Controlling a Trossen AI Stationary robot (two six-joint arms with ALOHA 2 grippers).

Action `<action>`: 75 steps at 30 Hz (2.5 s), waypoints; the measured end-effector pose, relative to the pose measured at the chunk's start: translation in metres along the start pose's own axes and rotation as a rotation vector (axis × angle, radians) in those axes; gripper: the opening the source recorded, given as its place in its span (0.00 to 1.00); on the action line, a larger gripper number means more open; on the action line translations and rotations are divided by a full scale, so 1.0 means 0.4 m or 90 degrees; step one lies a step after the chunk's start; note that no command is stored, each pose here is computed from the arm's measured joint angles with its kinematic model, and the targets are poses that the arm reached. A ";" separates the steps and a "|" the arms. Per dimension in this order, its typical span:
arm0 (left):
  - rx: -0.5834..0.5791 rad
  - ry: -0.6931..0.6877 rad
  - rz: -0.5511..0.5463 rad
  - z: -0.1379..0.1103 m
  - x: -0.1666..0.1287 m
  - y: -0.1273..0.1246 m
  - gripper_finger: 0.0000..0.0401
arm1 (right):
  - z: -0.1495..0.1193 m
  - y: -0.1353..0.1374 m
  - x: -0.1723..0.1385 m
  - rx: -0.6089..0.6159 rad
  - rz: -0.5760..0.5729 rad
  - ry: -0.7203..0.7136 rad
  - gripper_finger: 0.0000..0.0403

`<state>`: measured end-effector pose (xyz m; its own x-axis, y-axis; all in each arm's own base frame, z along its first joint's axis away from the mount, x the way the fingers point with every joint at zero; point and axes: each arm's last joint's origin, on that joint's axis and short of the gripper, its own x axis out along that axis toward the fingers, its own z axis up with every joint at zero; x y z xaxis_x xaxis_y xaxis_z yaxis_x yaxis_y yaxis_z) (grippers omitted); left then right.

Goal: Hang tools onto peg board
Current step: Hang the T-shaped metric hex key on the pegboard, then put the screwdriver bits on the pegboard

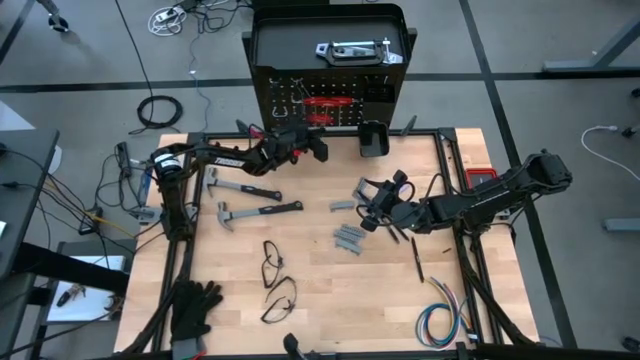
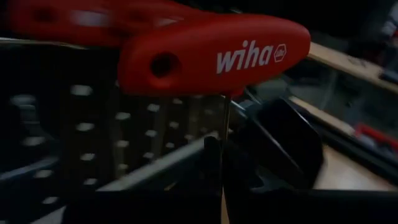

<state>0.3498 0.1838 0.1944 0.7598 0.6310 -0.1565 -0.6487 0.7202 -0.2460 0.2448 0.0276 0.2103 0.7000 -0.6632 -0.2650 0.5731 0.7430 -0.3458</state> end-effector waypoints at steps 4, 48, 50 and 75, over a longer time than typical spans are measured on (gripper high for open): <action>0.025 0.017 -0.018 -0.007 -0.006 -0.049 0.00 | 0.003 -0.003 0.005 0.008 0.003 -0.003 0.46; -0.067 0.016 0.089 0.081 0.276 -0.072 0.00 | 0.061 -0.046 -0.052 0.006 0.050 -0.083 0.46; -0.069 0.015 0.093 0.083 0.278 -0.063 0.00 | 0.061 -0.046 -0.052 0.006 0.051 -0.083 0.46; -0.029 0.066 0.102 0.069 0.278 -0.047 0.34 | 0.063 -0.041 -0.057 0.008 0.062 -0.089 0.46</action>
<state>0.4454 0.2482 0.2083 0.6490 0.7016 -0.2941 -0.7608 0.5975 -0.2533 0.2301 0.0327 0.2447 0.8049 -0.5690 -0.1685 0.5038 0.8052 -0.3128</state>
